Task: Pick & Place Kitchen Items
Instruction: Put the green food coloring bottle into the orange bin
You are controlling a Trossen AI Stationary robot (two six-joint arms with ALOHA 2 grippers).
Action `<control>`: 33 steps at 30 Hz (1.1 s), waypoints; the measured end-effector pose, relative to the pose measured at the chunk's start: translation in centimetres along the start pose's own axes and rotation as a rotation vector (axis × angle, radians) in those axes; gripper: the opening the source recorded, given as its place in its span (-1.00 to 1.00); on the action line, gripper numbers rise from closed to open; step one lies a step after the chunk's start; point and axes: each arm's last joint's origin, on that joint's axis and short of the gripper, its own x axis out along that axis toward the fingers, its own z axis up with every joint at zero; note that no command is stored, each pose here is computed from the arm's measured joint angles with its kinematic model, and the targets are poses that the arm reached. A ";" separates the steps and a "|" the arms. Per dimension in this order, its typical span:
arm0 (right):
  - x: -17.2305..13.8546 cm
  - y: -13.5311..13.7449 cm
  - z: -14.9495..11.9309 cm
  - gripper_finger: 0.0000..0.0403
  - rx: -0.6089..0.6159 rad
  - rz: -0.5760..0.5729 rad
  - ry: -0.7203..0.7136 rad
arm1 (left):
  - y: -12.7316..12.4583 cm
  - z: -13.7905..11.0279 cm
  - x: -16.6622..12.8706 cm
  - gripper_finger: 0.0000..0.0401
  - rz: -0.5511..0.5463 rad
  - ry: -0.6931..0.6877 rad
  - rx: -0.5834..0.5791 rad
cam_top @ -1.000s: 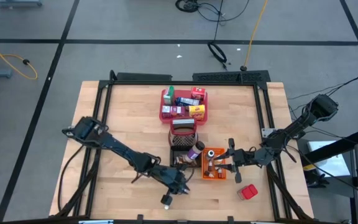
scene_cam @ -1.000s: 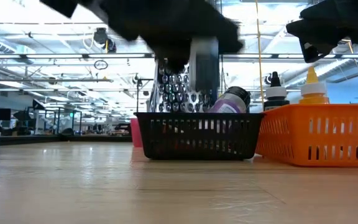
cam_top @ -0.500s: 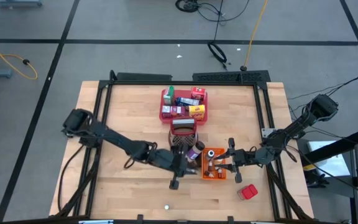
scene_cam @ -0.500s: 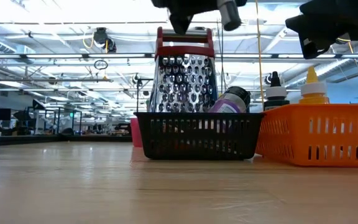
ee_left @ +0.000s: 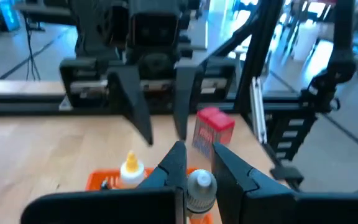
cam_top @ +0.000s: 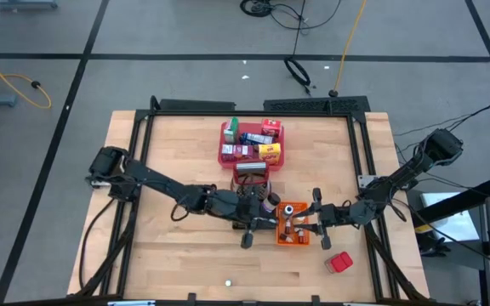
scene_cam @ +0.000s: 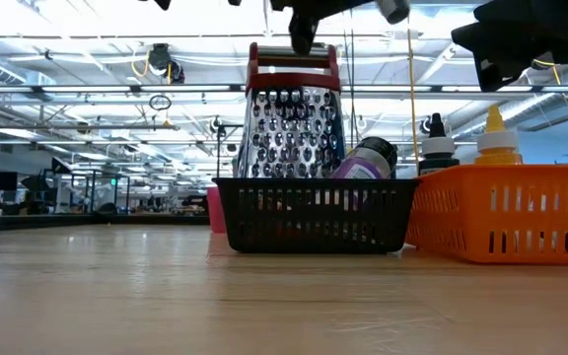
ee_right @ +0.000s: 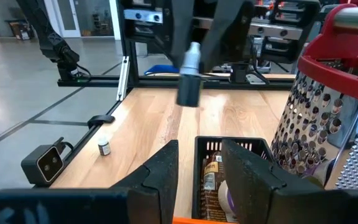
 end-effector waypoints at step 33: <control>0.0 0.0 0.1 -0.43 -0.015 -0.001 -0.012 | 0.1 -4.4 9.6 -0.61 -0.030 0.163 0.028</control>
